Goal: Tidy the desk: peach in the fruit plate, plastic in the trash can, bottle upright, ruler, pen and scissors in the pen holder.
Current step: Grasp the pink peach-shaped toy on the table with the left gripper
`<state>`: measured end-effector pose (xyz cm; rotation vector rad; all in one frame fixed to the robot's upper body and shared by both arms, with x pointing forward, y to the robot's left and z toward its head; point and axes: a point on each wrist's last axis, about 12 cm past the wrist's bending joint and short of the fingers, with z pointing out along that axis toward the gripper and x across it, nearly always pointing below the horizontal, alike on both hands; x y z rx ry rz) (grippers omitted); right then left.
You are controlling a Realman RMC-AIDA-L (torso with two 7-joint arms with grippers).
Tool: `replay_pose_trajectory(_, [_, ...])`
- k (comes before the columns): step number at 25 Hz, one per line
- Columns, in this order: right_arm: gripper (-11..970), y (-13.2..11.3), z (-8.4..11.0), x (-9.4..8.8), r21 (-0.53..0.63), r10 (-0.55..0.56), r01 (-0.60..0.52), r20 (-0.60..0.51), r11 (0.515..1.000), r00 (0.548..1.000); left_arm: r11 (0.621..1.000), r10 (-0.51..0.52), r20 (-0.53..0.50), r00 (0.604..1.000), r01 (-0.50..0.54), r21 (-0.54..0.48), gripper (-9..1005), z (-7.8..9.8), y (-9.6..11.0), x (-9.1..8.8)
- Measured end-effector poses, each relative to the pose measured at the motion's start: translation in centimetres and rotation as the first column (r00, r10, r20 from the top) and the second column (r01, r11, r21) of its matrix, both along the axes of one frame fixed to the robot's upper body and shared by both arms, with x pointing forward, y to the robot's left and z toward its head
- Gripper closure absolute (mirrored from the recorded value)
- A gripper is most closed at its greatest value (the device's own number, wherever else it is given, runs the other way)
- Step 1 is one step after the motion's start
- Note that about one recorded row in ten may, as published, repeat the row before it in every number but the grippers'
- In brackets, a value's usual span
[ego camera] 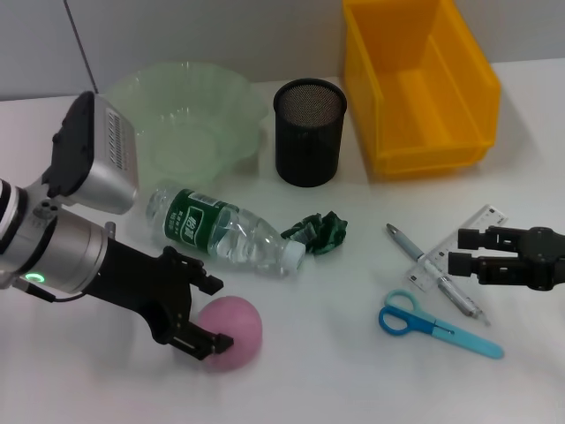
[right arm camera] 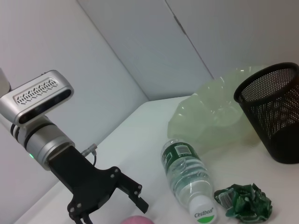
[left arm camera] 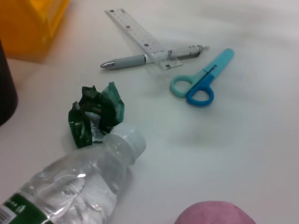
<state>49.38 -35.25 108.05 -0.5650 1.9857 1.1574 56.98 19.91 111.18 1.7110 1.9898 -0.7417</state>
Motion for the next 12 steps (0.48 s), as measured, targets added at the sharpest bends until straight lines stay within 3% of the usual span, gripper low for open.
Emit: replay_pose_trajectory(12, [128,-0.01,-0.02,-0.05,-0.001,0.003,-0.003,-0.006,1.0,1.0,1.0,-0.008,-0.013,1.0,0.008,-0.007,223,-0.34,0.07,-0.35])
